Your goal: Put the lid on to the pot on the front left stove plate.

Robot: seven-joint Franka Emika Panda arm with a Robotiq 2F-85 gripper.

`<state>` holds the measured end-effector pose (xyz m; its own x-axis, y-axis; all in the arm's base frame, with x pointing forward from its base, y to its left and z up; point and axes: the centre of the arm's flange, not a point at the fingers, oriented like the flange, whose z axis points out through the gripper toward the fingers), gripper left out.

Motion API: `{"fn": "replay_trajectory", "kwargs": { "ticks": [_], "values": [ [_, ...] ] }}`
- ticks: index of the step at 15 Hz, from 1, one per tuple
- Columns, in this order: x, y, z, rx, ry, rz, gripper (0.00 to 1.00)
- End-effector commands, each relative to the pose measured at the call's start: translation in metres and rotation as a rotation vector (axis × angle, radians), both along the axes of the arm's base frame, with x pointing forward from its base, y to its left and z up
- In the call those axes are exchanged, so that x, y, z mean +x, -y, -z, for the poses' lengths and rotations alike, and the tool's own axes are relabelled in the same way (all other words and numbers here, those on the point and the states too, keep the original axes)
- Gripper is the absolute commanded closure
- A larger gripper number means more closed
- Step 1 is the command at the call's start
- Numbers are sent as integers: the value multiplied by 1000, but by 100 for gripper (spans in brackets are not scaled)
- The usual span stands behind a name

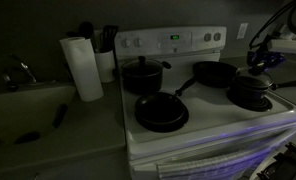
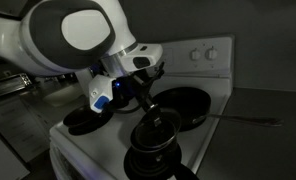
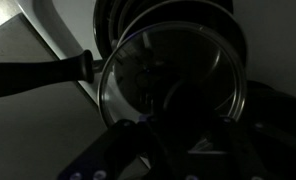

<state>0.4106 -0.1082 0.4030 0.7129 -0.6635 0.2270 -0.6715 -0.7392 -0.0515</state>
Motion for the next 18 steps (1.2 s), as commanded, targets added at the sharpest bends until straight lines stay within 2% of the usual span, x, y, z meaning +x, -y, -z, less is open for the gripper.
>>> {"fn": "replay_trajectory", "kwargs": {
  "ticks": [1, 9, 14, 18],
  "values": [
    [12, 4, 10, 33, 10, -25, 86],
    [9, 7, 19, 155, -37, -5, 86],
    [4, 9, 23, 255, -114, 12, 86],
    [4, 7, 26, 282, -174, 14, 86]
  ]
}}
